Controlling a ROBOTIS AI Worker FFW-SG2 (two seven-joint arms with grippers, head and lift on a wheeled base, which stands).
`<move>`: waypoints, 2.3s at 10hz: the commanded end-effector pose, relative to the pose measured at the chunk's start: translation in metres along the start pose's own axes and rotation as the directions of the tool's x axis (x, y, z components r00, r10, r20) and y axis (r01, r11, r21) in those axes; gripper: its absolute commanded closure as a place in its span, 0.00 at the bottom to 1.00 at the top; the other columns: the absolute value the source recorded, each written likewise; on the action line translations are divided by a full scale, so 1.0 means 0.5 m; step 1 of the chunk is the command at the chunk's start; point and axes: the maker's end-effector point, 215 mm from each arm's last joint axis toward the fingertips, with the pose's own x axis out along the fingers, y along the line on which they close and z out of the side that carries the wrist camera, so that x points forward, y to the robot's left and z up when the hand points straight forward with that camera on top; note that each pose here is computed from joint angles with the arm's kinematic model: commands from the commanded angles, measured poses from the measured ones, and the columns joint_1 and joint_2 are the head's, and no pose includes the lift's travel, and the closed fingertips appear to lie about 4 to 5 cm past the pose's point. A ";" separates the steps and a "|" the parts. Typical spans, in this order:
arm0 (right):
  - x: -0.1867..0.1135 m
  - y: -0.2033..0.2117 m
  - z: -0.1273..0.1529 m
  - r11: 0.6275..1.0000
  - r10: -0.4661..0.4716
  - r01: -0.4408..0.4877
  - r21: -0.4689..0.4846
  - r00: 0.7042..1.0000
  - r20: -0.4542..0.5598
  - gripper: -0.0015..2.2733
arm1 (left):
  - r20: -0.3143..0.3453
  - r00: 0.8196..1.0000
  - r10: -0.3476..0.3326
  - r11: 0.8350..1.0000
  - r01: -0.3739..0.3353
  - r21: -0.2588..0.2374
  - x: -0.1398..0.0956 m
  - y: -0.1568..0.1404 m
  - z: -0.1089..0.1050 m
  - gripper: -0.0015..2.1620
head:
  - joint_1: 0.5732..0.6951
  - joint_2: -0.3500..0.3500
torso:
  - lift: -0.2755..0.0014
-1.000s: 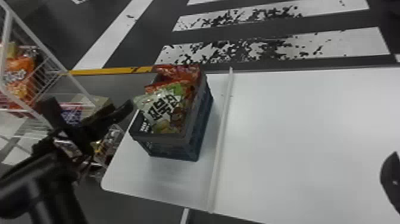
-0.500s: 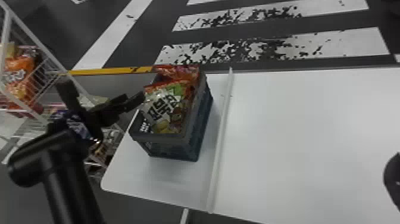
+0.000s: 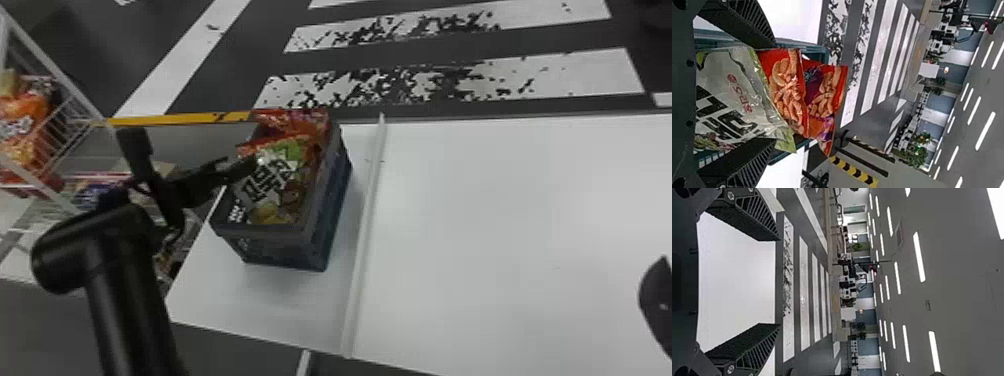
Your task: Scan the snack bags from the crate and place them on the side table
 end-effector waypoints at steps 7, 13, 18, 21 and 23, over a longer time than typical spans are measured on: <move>0.002 0.008 0.010 1.000 0.006 -0.006 0.010 1.000 0.006 0.05 | 0.013 1.000 -0.004 1.000 0.004 -0.013 -0.084 0.013 0.005 0.99 | 1.00 0.98 | 0.66; -0.003 0.017 0.015 1.000 0.011 -0.011 0.016 1.000 0.012 0.05 | 0.163 0.987 0.009 0.999 -0.015 0.037 -0.185 -0.091 0.134 0.99 | 1.00 1.00 | 0.66; -0.003 0.015 0.013 1.000 0.009 -0.009 0.015 1.000 0.014 0.05 | 0.318 0.948 -0.005 0.998 -0.015 0.060 -0.304 -0.227 0.232 0.99 | 1.00 0.98 | 0.66; -0.001 0.014 0.022 1.000 0.009 -0.009 0.015 1.000 0.028 0.05 | 0.363 0.929 -0.071 0.994 0.037 0.100 -0.342 -0.316 0.269 0.99 | 1.00 0.93 | 0.66; -0.001 0.012 0.025 1.000 0.007 -0.007 0.016 0.999 0.033 0.05 | 0.345 0.918 -0.197 0.980 0.177 0.089 -0.316 -0.385 0.256 0.99 | 1.00 0.90 | 0.66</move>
